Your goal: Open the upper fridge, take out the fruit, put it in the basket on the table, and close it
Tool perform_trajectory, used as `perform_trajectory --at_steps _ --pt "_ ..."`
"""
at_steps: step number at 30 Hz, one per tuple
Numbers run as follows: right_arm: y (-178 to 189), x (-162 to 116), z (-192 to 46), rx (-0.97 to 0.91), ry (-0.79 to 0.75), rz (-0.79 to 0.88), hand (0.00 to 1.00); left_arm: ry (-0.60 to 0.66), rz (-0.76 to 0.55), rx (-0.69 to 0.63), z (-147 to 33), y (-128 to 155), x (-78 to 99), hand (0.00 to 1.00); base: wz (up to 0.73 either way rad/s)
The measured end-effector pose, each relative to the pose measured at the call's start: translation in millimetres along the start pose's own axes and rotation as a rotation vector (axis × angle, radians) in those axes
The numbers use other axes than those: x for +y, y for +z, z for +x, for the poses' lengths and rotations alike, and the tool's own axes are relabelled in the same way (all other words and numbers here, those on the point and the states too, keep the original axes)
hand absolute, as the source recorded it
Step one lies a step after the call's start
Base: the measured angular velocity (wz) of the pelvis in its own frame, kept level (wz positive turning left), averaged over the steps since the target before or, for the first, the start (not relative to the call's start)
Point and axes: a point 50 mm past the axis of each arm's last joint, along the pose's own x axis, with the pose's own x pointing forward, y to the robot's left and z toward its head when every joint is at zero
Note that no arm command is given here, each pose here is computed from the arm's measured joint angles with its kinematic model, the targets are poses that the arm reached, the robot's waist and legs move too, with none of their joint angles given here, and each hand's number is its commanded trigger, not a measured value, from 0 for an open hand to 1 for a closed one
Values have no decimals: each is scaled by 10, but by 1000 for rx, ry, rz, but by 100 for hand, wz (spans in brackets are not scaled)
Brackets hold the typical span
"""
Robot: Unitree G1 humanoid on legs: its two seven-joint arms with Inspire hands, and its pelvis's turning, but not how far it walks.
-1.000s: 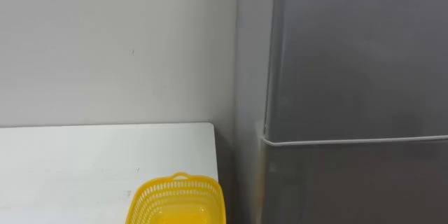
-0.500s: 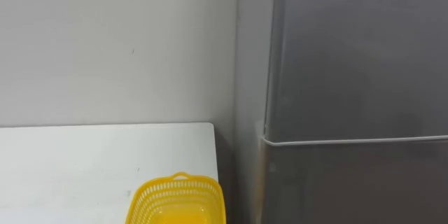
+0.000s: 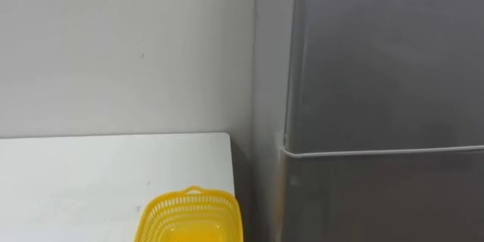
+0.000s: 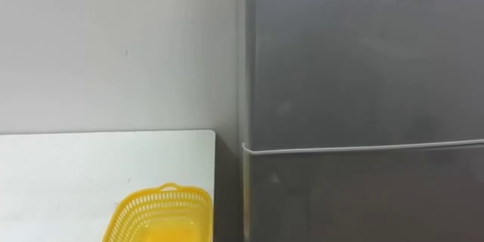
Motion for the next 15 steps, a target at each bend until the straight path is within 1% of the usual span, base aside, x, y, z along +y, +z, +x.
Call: perform_trajectory --at_steps 2,3,5,6,7,8,9,11,12,14,15 --pt "-1 -8 0 0 -9 14 0 40 -138 15 1 -46 39 0 0" --pt "-2 -13 0 0 -13 24 0 55 -179 18 1 -55 51 0 0" --pt "-6 -29 0 -1 -23 59 0 130 -345 31 -4 -99 126 0 0" --pt "-8 -35 -1 -1 -26 66 0 152 -389 24 -8 -77 151 0 0" --pt "-16 -42 0 0 -35 80 0 198 -486 22 -16 -75 201 0 0" --pt "-27 -51 0 -1 -44 100 0 241 -608 15 -28 -42 275 0 0" --pt "-35 -53 0 0 -49 104 0 265 -668 6 -37 -12 319 0 0" --pt "-25 -77 -1 -11 -71 112 0 354 -866 -64 -88 143 485 0 3" --pt "-20 -86 -3 -15 -77 111 0 372 -898 -79 -100 178 512 0 0" --pt "-3 -98 -6 -37 -95 110 0 425 -1036 -141 -159 345 627 0 -6" --pt "-1 -101 -6 -39 -101 110 0 434 -1072 -155 -177 389 650 0 -5"
